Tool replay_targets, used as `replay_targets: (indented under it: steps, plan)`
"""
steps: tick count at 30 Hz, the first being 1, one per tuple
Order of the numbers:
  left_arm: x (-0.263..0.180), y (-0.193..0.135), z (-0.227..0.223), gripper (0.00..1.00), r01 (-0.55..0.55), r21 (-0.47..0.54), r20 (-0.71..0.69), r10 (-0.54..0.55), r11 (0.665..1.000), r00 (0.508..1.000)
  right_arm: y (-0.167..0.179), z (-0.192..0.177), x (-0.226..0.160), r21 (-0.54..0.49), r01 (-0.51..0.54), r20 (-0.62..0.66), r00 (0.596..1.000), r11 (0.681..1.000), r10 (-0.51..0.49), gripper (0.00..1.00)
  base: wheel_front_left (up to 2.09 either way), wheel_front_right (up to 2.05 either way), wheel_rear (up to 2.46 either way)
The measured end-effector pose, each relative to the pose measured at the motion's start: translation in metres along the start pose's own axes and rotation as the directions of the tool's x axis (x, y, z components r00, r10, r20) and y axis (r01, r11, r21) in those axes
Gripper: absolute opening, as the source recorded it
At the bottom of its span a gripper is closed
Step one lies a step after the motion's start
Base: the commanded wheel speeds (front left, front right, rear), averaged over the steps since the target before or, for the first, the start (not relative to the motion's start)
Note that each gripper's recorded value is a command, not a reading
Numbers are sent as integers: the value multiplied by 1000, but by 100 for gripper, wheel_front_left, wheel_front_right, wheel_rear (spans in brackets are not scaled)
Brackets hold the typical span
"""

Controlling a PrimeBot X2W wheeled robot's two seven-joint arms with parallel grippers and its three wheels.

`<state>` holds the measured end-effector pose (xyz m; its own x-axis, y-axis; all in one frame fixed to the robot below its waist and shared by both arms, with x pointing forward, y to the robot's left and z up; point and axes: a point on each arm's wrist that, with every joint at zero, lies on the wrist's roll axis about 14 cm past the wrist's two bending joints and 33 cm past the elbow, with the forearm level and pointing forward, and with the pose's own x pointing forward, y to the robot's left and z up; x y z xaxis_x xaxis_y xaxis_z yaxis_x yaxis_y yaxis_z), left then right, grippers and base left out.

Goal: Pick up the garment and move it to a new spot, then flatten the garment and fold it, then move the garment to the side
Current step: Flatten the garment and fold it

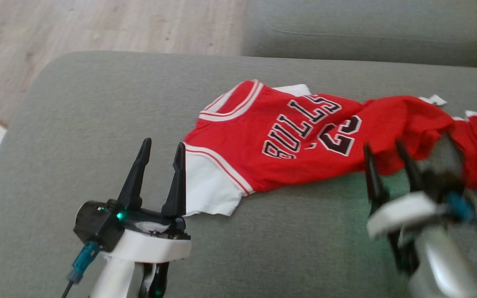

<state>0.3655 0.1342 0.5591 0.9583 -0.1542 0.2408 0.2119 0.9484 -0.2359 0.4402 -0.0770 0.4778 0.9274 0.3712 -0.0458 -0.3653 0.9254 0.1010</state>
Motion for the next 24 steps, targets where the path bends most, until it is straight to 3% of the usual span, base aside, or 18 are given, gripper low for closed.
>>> replay_targets:
  steps: [7, 10, 15, 24]
  plan:
    - [10, -14, -11, 100, 47, -17, -24, -48, 999, 999, -24, -37, -56, 9, 144, -70, 987, 990, -143, 100, 0, 0, 0]
    - [11, -15, -15, 100, 53, -22, -35, -53, 998, 998, -25, -37, -53, 6, 144, -72, 987, 990, -143, 100, 0, 0, 0]
    - [13, -13, -21, 100, 52, -23, -53, -53, 998, 997, -18, -67, -50, -47, 104, -215, 970, 994, -111, 100, 0, 0, 0]
    - [11, 6, -29, 100, -1, -8, -80, 0, 1000, 997, -7, -93, -10, -109, 14, -365, 929, 994, -53, 100, 0, 0, 0]
